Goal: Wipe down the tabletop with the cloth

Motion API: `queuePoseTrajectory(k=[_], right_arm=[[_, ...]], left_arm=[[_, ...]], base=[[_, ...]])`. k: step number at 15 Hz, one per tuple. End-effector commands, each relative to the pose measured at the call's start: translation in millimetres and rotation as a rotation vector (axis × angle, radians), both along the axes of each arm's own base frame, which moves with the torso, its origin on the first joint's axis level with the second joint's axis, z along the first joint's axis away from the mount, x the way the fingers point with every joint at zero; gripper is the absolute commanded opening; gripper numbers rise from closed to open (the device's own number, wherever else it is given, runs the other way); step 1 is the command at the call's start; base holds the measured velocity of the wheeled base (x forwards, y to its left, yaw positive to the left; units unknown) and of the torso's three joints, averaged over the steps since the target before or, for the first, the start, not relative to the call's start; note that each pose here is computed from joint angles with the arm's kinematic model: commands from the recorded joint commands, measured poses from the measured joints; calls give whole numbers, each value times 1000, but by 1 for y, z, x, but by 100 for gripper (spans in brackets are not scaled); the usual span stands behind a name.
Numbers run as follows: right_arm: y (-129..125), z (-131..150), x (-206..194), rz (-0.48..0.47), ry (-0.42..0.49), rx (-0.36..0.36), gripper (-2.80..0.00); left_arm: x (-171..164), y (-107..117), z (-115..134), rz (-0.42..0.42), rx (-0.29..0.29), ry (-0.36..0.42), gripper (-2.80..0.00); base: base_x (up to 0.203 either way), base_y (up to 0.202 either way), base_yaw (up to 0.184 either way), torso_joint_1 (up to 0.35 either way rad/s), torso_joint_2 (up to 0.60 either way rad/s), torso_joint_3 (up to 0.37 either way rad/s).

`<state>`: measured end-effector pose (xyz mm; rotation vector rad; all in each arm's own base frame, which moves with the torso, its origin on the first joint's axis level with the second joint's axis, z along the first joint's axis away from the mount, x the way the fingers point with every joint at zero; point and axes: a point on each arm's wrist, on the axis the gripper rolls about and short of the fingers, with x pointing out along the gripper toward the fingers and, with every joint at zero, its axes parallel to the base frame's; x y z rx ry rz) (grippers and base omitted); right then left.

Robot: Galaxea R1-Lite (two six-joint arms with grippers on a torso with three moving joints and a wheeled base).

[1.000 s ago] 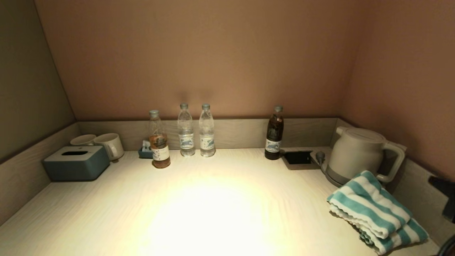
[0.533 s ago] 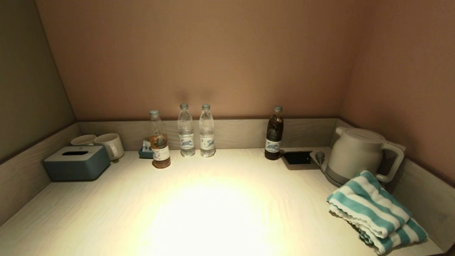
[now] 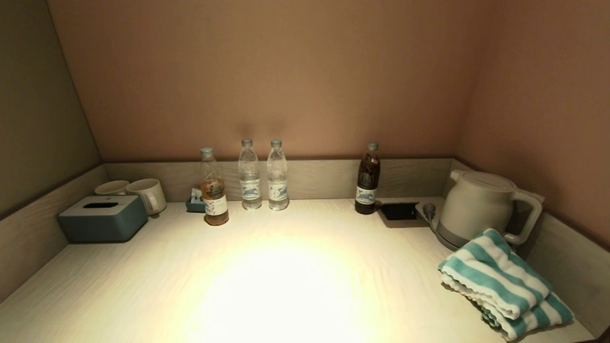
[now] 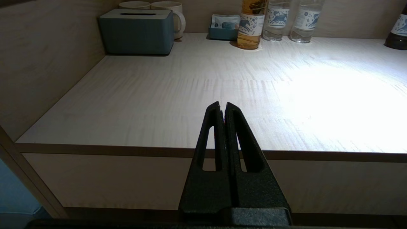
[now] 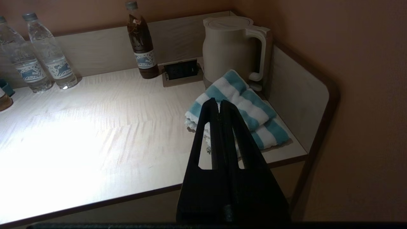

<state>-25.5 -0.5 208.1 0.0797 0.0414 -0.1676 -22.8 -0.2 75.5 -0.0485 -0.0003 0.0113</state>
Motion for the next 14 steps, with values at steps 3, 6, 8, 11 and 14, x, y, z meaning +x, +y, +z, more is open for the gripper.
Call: queuePoseTrajectory(k=[3,6,8,11,14], right_arm=[[0,-16,-12,9,-10,21,-280],[-1,-15,-13,46,-17,17,-280],[-2,-16,-15,50,-24,16,-280],[-2,-28,-27,48,-69,4,-280],[-2,-48,-40,49,-125,-66,-280]], left_arm=[[0,0,0,1,-1,2,-280],[0,0,0,1,-1,2,-280],[0,0,0,1,-1,2,-280],[0,0,0,1,-1,2,-280],[0,0,0,1,-1,2,-280]], base=[[0,0,0,0,0,0],[0,0,0,0,0,0],[0,0,0,0,0,0],[0,0,0,0,0,0],[0,0,0,0,0,0]])
